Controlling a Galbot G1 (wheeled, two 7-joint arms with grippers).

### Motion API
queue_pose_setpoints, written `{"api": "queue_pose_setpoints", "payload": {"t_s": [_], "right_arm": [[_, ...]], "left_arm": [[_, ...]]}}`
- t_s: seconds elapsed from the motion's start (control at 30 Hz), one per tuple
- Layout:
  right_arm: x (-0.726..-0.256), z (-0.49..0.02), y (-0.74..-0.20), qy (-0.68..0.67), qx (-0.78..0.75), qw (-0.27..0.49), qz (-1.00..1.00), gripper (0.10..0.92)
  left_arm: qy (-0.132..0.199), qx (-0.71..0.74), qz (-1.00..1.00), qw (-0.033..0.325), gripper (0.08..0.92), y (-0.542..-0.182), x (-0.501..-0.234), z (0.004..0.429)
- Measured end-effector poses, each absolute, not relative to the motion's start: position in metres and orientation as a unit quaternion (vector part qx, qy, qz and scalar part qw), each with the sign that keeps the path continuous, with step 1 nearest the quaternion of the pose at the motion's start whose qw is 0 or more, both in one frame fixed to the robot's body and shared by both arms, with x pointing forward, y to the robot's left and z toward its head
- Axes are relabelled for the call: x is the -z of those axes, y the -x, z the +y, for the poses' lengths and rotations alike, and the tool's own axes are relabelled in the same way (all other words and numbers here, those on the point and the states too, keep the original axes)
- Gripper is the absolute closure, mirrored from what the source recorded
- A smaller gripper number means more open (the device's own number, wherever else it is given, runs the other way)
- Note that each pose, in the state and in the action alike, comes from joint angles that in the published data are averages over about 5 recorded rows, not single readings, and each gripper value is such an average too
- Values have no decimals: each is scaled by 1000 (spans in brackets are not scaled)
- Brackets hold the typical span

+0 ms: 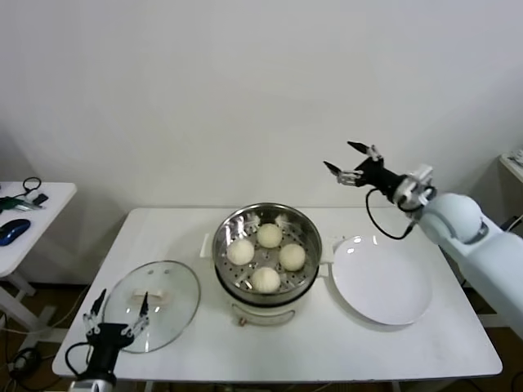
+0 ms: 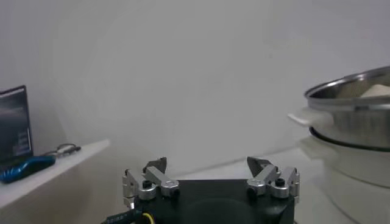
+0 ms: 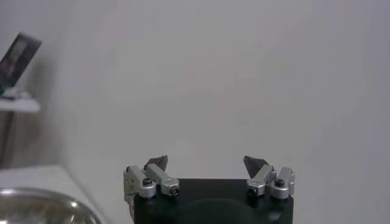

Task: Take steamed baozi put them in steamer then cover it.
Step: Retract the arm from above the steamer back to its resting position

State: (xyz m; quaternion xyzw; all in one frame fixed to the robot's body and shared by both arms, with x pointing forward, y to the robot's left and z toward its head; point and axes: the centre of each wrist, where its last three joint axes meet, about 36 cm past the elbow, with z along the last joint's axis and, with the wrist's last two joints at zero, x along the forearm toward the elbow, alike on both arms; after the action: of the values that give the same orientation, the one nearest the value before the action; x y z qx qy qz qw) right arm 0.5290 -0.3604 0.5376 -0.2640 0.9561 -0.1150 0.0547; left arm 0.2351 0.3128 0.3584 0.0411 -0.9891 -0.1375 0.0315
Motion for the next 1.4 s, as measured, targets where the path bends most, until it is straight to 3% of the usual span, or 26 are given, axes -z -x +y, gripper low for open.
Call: {"api": "queue_pose_setpoints", "payload": {"t_s": [0.13,0.33,0.53,0.9,1.4], "right_arm": [[-487,-377,-489,217,63,67,972,200],[-402,-391,-408,149,4,28,988,200],[-351,-399,-344,90,-22,-2,996,200],[-301,-395,-285,30,-43,-38,998,200],[-281,-384,-258,-10,-60,-52,997,200]], "left_arm": [[-45,162,-986,11,177,-237,-359,315],[-67,274,-959,-17,177,-233,-365,325],[-71,421,-904,-14,177,-222,-362,336],[-60,598,-799,32,177,-211,-316,336],[-34,698,-715,33,177,-252,-259,326]]}}
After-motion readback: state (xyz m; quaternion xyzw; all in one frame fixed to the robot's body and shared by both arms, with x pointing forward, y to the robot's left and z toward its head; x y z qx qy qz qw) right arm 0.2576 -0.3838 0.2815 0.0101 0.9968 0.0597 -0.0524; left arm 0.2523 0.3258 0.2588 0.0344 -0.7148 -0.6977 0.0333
